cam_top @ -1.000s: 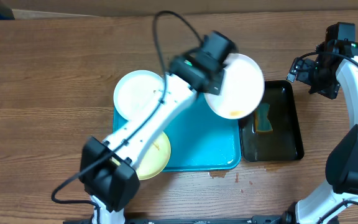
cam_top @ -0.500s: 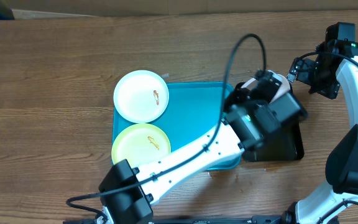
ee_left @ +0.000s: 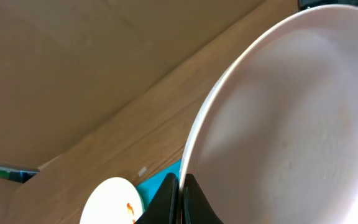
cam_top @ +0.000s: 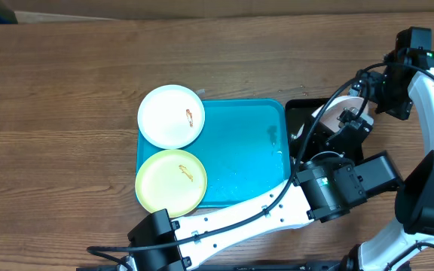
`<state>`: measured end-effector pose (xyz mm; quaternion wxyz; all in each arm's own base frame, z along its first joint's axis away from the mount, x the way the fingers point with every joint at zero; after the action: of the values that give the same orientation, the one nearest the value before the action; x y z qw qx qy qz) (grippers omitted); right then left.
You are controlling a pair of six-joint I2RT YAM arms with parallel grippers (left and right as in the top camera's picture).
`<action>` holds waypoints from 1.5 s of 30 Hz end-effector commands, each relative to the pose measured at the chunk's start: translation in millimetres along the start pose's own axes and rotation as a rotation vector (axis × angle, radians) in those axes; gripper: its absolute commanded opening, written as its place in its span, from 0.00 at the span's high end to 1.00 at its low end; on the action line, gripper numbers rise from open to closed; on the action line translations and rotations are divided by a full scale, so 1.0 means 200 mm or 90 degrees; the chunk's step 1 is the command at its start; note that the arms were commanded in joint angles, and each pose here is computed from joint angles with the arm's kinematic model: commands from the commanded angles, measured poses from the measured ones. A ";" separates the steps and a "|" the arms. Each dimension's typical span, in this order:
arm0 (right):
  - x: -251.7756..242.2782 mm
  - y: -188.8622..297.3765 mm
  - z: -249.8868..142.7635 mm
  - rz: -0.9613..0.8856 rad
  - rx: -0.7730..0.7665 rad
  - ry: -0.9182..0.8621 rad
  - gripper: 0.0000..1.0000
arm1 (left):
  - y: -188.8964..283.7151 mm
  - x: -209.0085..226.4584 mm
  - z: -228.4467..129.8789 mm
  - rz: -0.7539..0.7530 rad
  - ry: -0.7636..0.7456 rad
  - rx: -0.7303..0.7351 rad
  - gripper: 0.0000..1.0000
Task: Clean dirty plates on tray and stack at the side
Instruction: 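Lift the white plate with the left gripper and place it left of the tray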
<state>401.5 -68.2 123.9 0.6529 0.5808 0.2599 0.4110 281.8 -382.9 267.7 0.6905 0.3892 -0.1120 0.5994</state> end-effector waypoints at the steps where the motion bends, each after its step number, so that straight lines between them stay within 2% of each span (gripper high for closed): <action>1: 0.01 0.06 0.03 0.009 -0.025 -0.001 0.00 | 0.00 0.04 0.03 0.030 0.011 -0.010 0.96; 5: 0.01 0.06 0.03 0.009 -0.025 -0.001 0.00 | -0.08 0.04 0.00 -0.008 0.030 0.017 0.96; 13: 0.01 0.06 0.03 0.009 -0.025 -0.001 0.00 | -0.42 0.03 -0.15 -0.243 0.146 0.147 0.96; 18: 0.01 0.06 0.03 0.009 -0.025 -0.001 0.00 | -0.64 0.20 -0.31 -0.365 0.255 0.237 0.96; 21: 0.01 0.06 0.03 0.009 -0.025 -0.001 0.00 | -0.78 0.42 -0.47 -0.395 0.340 0.298 0.96; 22: 0.01 0.06 0.03 0.009 -0.025 -0.001 0.00 | -0.87 0.60 -0.61 -0.379 0.397 0.339 0.96; 26: 0.01 0.06 0.03 0.009 -0.025 -0.001 0.00 | -0.99 0.98 -0.95 -0.309 0.509 0.415 0.96; 28: 0.01 0.06 0.03 0.009 -0.025 -0.001 0.00 | -1.01 1.17 -1.13 -0.272 0.566 0.450 0.96; 29: 0.01 0.06 0.03 0.009 -0.025 -0.001 0.00 | -1.00 1.31 -1.28 -0.240 0.612 0.476 0.96; 34: 0.01 0.06 0.03 0.009 -0.025 -0.001 0.00 | -0.93 1.69 -1.74 -0.116 0.731 0.541 0.96; 39: 0.01 0.06 0.03 0.009 -0.025 -0.001 0.00 | -0.81 1.89 -2.15 -0.004 0.806 0.597 0.96; 45: 0.01 0.06 0.03 0.009 -0.025 -0.001 0.00 | -0.74 1.88 -2.49 0.060 0.888 0.630 0.96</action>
<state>401.6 -67.9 124.0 0.6531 0.5809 0.2592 0.4108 375.0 225.3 134.6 0.3575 0.1957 0.5732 0.7109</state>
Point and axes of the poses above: each gripper's point midway between its finger pads, its own y axis back along the fingers, its own x axis along the line the jaws close on, z = x × y, the point moved 1 cm from there along y, back along the fingers, and after that the axes turned 8 degrees about -y, right-handed, at the moved point
